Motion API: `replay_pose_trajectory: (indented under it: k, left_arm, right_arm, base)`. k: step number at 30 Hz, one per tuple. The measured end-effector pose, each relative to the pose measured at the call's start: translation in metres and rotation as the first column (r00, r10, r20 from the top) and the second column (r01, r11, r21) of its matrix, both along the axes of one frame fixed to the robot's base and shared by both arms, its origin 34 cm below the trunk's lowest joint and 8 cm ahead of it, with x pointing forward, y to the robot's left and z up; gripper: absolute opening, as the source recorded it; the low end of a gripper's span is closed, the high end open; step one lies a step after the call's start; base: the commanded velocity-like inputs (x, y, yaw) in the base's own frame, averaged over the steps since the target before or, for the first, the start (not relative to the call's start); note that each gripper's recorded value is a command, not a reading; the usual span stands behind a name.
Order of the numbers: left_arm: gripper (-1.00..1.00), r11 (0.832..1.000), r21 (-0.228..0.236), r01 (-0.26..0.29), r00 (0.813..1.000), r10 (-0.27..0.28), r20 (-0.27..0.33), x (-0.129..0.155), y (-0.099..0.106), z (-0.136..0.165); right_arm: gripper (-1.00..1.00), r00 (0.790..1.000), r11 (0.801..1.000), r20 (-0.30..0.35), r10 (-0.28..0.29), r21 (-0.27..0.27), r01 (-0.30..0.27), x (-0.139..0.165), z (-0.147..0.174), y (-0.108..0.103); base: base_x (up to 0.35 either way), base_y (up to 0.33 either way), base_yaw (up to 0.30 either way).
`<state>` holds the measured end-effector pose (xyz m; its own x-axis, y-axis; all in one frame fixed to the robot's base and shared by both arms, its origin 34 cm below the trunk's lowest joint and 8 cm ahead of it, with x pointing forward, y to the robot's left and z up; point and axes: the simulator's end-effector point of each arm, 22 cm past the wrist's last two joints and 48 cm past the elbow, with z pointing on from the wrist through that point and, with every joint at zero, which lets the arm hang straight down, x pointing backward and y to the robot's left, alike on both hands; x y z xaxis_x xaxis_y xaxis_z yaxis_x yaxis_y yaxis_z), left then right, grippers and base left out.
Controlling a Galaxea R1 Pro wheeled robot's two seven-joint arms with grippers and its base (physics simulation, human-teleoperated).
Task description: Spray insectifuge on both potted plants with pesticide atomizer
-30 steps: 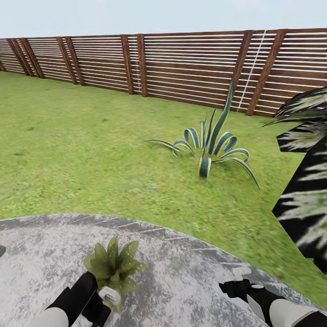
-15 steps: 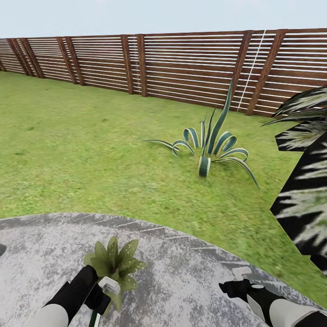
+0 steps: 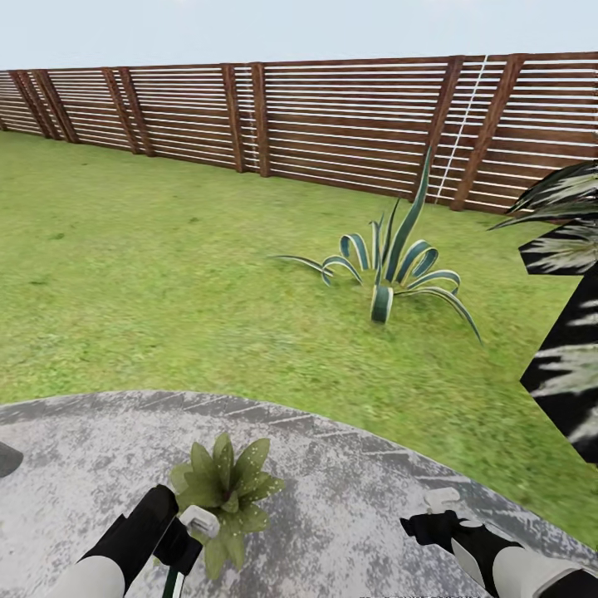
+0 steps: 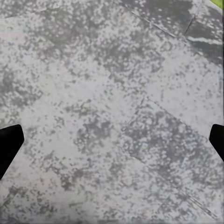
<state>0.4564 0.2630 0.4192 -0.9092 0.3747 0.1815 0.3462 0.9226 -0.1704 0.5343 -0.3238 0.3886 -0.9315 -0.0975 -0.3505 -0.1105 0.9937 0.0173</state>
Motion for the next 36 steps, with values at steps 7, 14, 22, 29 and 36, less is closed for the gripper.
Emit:
replay_pose_trajectory:
  k: [7,14,22,29,36]
  left_arm:
    - [-1.0,0.999,-0.005,-0.04,0.999,0.04,0.0,0.0,0.003,0.0]
    - [-1.0,0.994,0.111,-0.015,1.0,0.016,-0.01,-0.014,0.03,-0.01]
    - [-1.0,0.992,0.124,-0.012,0.998,0.02,-0.067,-0.039,0.032,-0.017]
    - [-1.0,0.992,0.123,-0.011,0.997,0.02,-0.071,-0.041,0.032,-0.017]
    - [-1.0,0.992,0.122,-0.011,0.997,0.02,-0.071,-0.042,0.031,-0.017]
  right_arm:
    - [1.0,1.0,1.0,0.0,-0.001,0.0,0.001,0.0,0.0,0.0]
    - [1.0,1.0,1.0,0.0,0.0,0.0,0.0,0.0,0.0,0.0]
    - [1.0,1.0,1.0,0.0,0.001,0.0,-0.001,0.0,0.0,0.0]
    - [1.0,1.0,1.0,0.0,0.0,0.0,0.0,0.0,0.0,0.0]
    - [1.0,1.0,1.0,0.0,0.002,-0.001,-0.002,0.0,0.0,0.0]
  base:
    - [0.0,0.001,-0.197]
    - [0.0,0.0,-0.006]
    - [0.0,0.012,0.0]
    - [0.0,0.205,-0.133]
    - [0.101,0.15,-0.112]
